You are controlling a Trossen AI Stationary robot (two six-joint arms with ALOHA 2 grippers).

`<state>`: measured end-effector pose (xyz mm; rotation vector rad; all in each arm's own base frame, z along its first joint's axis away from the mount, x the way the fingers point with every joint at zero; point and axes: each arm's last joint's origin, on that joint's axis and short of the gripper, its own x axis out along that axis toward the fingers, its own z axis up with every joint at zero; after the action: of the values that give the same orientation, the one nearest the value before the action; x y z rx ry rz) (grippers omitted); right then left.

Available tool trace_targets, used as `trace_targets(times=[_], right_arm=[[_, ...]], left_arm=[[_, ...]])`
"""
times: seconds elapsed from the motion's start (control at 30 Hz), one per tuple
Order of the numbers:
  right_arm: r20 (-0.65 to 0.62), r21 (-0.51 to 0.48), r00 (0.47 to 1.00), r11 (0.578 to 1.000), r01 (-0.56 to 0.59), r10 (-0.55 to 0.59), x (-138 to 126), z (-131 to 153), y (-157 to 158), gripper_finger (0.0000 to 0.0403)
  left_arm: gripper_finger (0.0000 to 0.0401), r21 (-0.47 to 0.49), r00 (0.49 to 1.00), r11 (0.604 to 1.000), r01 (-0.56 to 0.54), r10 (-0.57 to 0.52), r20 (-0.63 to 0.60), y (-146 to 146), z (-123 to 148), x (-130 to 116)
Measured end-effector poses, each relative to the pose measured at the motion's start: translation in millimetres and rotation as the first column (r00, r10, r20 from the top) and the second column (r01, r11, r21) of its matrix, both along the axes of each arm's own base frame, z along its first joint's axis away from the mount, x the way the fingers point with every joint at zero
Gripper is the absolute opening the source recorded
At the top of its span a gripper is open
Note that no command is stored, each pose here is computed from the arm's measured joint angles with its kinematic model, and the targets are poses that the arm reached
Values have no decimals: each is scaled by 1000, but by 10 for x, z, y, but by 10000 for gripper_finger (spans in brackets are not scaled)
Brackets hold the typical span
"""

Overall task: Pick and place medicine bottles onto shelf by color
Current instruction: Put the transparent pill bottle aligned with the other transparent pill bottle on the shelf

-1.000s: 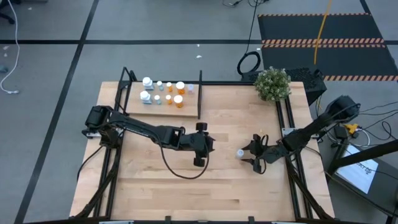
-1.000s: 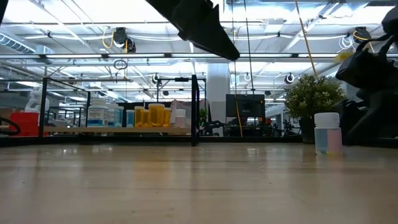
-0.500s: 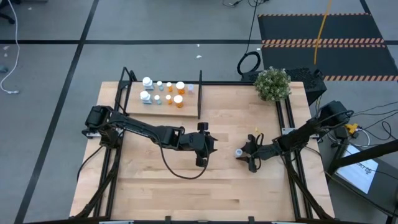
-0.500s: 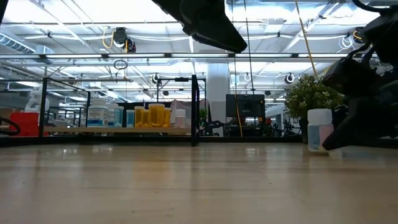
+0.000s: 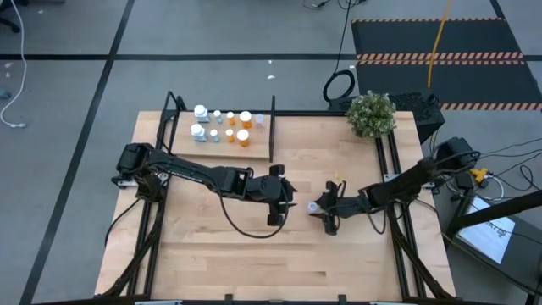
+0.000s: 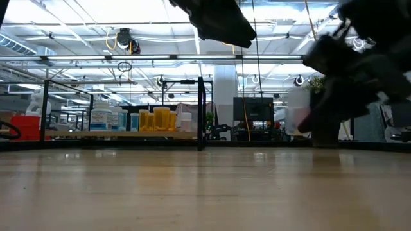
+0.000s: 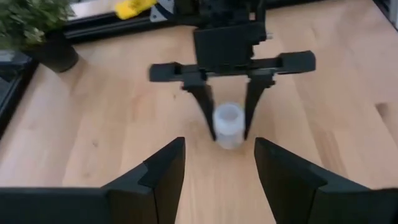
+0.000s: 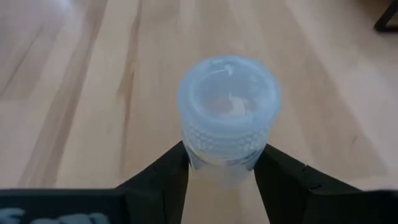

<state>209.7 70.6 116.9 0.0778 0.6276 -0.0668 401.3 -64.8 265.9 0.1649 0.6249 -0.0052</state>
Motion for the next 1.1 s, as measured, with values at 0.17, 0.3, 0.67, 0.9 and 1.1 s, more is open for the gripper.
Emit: trace_targets(times=[0.17, 0.3, 0.67, 0.9, 1.1], right_arm=[[-14, -51, 1000, 999, 11, -12, 237, 219, -28, 159], [-10, -72, 1000, 997, 1, -2, 373, 365, -71, 159], [28, -43, 998, 997, 58, -57, 516, 504, -244, 159], [30, -45, 996, 995, 91, -89, 531, 507, -328, 159], [61, -63, 994, 994, 89, -85, 554, 534, -355, 159]], left_arm=[[226, -15, 998, 1000, 24, -25, -49, 4, -17, -23], [274, -10, 998, 1000, 20, -21, -54, 7, -21, -26], [281, -1, 998, 1000, -3, 3, -65, 180, -30, -6], [243, -6, 997, 1000, 16, -16, -75, 283, -60, 19], [240, 22, 998, 1000, 17, -16, -61, 382, -36, 50]])
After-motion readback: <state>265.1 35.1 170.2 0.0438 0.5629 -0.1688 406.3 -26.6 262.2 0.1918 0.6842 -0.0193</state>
